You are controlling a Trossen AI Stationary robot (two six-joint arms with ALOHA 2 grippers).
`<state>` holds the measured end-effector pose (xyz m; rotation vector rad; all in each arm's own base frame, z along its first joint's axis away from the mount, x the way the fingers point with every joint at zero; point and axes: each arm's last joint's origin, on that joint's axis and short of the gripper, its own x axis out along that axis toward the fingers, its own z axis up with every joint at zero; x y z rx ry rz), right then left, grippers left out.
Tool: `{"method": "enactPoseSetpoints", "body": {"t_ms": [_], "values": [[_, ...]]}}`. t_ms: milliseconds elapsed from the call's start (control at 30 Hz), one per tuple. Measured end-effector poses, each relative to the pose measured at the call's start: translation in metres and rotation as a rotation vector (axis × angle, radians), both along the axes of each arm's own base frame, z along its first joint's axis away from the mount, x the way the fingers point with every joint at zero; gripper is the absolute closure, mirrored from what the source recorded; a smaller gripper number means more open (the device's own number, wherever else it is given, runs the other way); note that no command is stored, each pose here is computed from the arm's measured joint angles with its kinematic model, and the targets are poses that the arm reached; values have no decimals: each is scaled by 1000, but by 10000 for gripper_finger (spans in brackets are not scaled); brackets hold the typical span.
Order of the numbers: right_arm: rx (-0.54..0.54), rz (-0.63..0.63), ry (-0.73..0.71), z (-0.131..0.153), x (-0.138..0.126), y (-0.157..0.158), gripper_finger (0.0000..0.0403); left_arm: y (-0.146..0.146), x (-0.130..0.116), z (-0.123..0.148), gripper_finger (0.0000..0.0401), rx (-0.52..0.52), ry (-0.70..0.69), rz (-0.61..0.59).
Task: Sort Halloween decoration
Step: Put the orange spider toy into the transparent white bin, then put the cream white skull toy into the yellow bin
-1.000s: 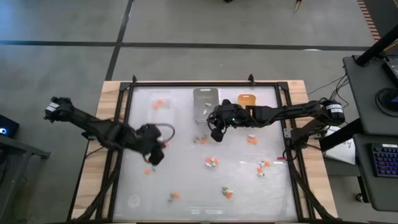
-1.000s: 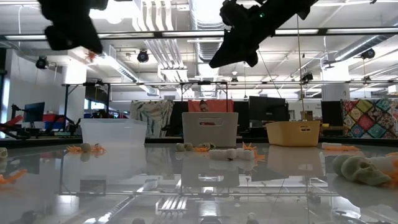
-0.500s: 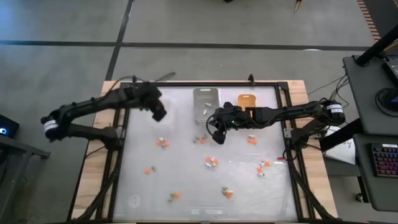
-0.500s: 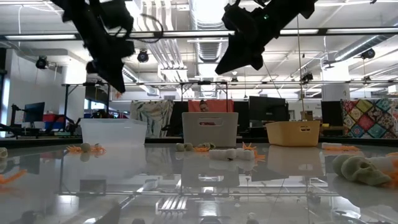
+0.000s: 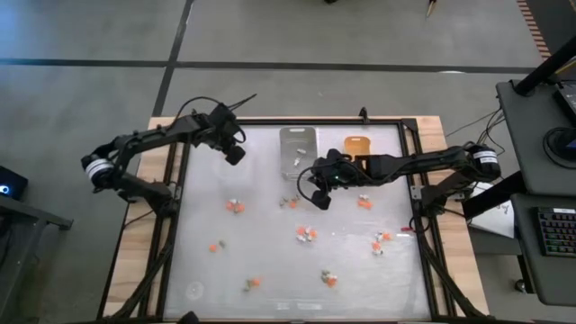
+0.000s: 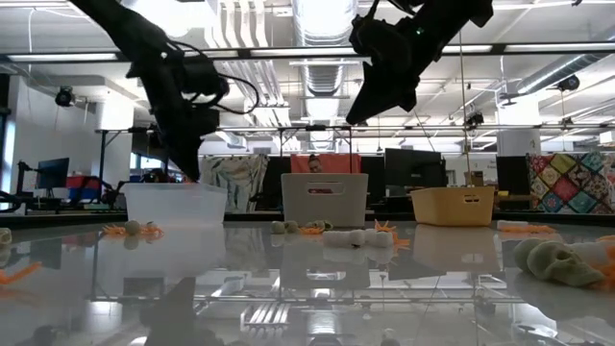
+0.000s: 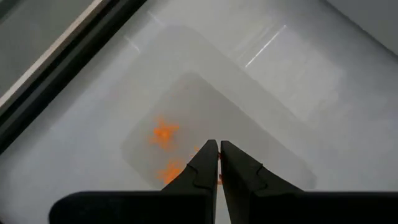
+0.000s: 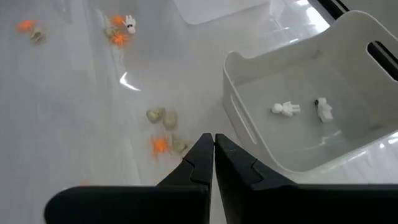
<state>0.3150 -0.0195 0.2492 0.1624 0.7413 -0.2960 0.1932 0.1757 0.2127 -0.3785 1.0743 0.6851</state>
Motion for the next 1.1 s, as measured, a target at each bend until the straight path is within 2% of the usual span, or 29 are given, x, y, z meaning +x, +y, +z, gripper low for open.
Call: {"method": "enactPoseSetpoints", "body": {"t_ms": [333, 500, 767, 933, 1100], "values": [[-81, 43, 46, 13, -17, -4, 394, 7, 5, -19, 401, -12, 89, 23], [-114, 32, 13, 25, -28, -14, 394, 7, 5, -20, 394, -13, 93, 19], [-57, -75, -44, 43, -47, -25, 394, 7, 5, -19, 322, -7, 92, 9], [-1, -127, -64, 43, -48, -25, 394, 7, 5, -18, 265, 0, 90, 2], [81, -200, -43, 38, -49, -25, 394, 4, 2, -6, 235, 38, 53, -6]]}}
